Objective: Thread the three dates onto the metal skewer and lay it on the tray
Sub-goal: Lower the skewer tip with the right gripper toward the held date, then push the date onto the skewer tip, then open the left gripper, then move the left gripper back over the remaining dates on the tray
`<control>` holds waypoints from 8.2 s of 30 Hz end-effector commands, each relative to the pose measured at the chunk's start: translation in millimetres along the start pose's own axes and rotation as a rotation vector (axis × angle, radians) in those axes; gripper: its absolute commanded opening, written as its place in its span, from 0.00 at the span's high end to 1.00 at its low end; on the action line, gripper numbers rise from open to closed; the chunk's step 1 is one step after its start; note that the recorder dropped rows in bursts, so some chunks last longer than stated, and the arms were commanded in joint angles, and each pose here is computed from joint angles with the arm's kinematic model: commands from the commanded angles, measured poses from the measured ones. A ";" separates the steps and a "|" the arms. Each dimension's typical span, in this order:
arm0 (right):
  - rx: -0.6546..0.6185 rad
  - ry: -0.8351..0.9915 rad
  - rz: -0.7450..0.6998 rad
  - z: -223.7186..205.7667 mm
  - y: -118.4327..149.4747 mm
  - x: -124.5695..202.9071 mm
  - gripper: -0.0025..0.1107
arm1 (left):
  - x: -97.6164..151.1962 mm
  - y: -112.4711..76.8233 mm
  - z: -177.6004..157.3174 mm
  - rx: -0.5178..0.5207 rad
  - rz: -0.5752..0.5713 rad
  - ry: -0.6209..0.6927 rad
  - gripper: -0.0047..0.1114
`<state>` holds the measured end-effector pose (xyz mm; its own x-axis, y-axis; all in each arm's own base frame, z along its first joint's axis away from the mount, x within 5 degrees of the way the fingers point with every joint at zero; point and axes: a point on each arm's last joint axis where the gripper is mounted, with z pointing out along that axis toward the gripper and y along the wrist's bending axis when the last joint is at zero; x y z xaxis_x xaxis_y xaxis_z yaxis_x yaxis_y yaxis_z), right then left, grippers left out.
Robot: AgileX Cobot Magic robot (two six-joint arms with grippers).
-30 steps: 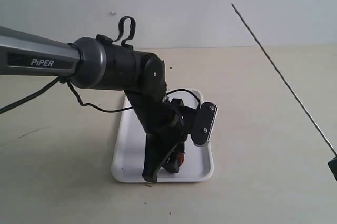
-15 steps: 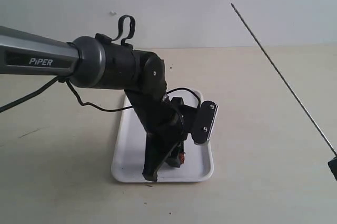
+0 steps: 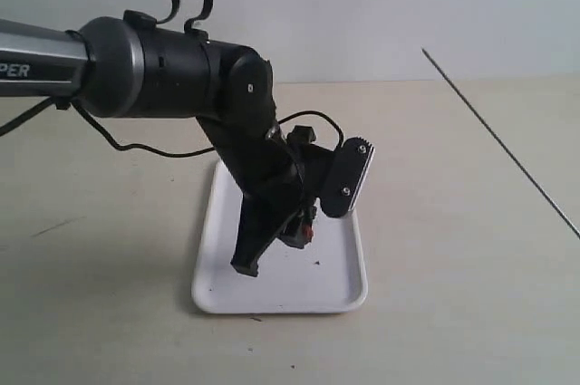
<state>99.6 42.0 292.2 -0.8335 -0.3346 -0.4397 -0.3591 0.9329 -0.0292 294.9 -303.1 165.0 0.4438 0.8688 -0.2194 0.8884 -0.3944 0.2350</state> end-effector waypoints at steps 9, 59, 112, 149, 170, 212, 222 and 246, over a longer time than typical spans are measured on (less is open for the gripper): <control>0.023 0.125 -0.030 10.4 -0.7 0.2 0.98 | 15.7 11.0 -42.6 -0.109 0.000 0.061 0.74; -0.229 0.291 -0.262 81.1 25.6 -21.4 0.98 | 0.3 -5.3 -77.3 0.002 0.152 -0.122 0.74; -0.257 0.303 -0.287 111.9 35.5 -111.4 0.98 | -8.8 -6.9 -77.2 -0.001 0.158 -0.170 0.74; -0.256 0.286 -0.282 112.4 35.8 -112.9 0.98 | -6.6 -4.9 -97.8 -0.078 0.162 -0.131 0.53; -0.192 0.290 -0.273 107.7 29.8 -111.8 0.98 | 24.1 6.8 -103.4 -0.162 0.030 0.063 0.77; 0.025 0.083 0.060 -2.0 0.4 -29.5 0.98 | 97.7 24.5 -85.2 -0.113 -0.478 -0.111 0.53; 0.030 0.145 0.018 11.7 0.3 -18.2 0.98 | 14.8 30.0 -6.5 -0.237 -0.070 -0.103 0.50; 0.005 0.115 0.001 12.1 2.5 -20.9 0.98 | 31.2 61.8 -18.9 -0.064 -1.186 0.225 0.53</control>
<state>121.1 52.1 290.4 -0.8845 -0.3389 -0.3205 -0.3459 0.9376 -0.0368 362.5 -297.4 203.2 -0.6296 0.7362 -0.2484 0.7478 0.6609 0.0632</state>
